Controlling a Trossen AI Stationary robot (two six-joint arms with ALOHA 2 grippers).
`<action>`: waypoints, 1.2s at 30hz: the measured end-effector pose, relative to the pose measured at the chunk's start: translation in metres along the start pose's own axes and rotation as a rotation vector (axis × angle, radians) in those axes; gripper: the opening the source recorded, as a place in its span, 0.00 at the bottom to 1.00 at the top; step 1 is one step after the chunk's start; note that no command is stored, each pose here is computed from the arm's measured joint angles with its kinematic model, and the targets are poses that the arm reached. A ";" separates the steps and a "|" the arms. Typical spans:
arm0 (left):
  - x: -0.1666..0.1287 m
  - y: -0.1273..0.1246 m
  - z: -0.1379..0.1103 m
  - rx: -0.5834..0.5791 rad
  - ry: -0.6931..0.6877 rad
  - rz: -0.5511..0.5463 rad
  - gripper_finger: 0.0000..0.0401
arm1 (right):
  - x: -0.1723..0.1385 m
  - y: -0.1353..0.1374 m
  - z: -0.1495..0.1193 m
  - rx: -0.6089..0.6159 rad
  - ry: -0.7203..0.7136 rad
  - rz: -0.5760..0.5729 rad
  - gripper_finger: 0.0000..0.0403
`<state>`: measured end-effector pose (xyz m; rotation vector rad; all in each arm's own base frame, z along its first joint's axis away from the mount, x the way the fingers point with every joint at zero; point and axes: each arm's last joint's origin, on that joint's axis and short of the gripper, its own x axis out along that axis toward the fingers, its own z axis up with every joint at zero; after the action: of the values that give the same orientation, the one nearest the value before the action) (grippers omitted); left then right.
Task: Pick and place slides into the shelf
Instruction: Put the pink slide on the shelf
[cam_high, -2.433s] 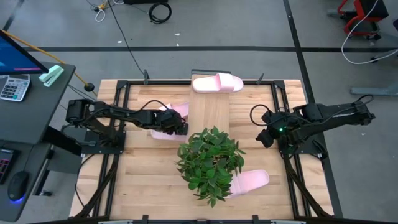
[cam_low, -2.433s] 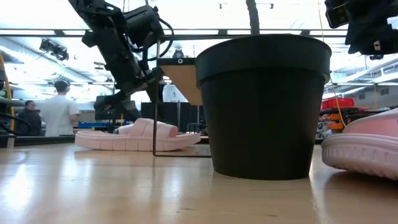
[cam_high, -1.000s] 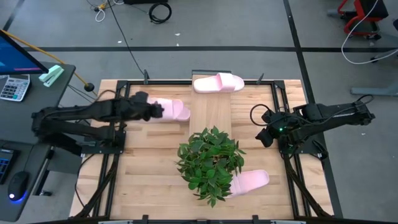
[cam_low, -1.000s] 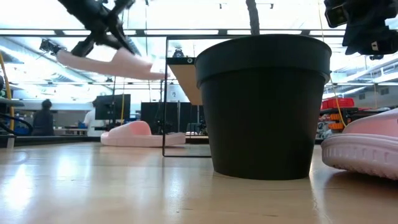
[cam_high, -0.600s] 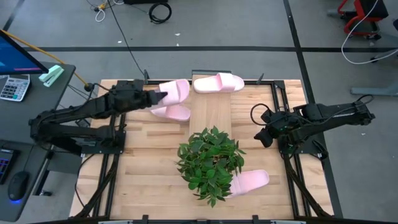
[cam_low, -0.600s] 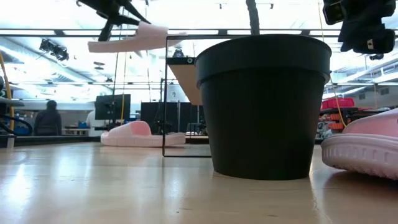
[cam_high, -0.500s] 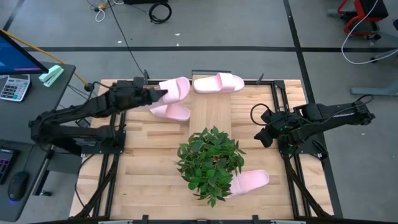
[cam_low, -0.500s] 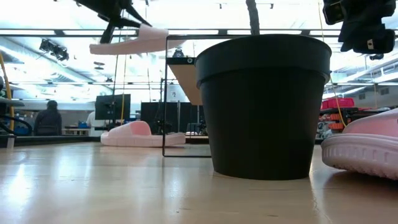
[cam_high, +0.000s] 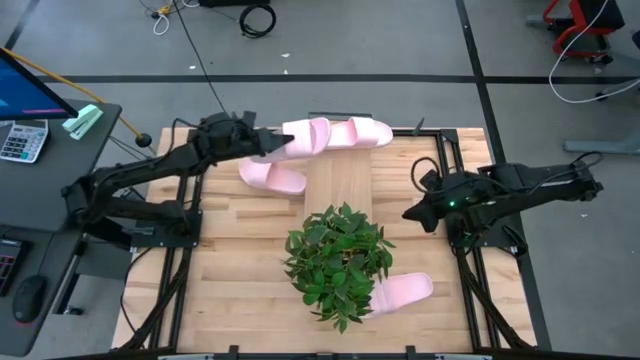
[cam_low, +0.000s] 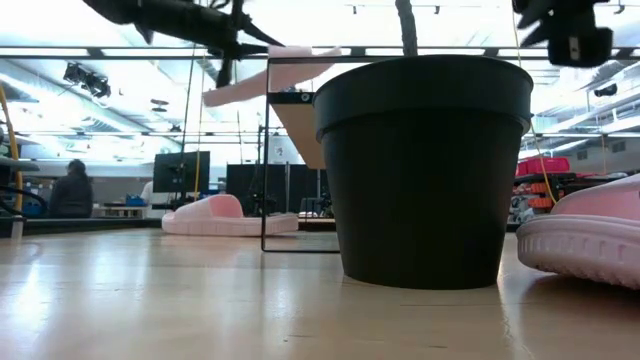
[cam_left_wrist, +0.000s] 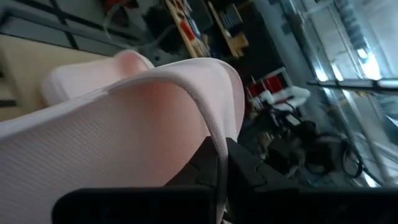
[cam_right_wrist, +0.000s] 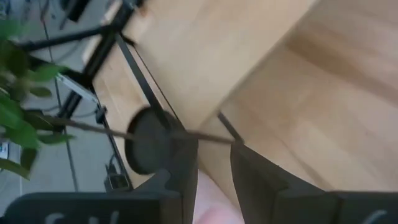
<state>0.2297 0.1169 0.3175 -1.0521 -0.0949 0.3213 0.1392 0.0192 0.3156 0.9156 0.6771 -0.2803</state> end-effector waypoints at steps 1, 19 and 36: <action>0.004 0.002 0.000 -0.002 0.011 -0.017 0.03 | -0.003 0.003 0.002 -0.006 -0.021 0.003 0.25; 0.049 0.026 0.004 -0.230 0.108 -0.254 0.03 | -0.054 0.034 0.039 -0.112 -0.487 -0.042 0.25; 0.124 -0.047 0.018 -0.110 0.221 -0.139 0.03 | -0.057 0.029 0.063 -0.258 -0.619 -0.126 0.25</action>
<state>0.3531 0.1482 0.3575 -1.1775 0.0130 0.0733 0.1361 -0.0169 0.3978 0.4958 0.1876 -0.5468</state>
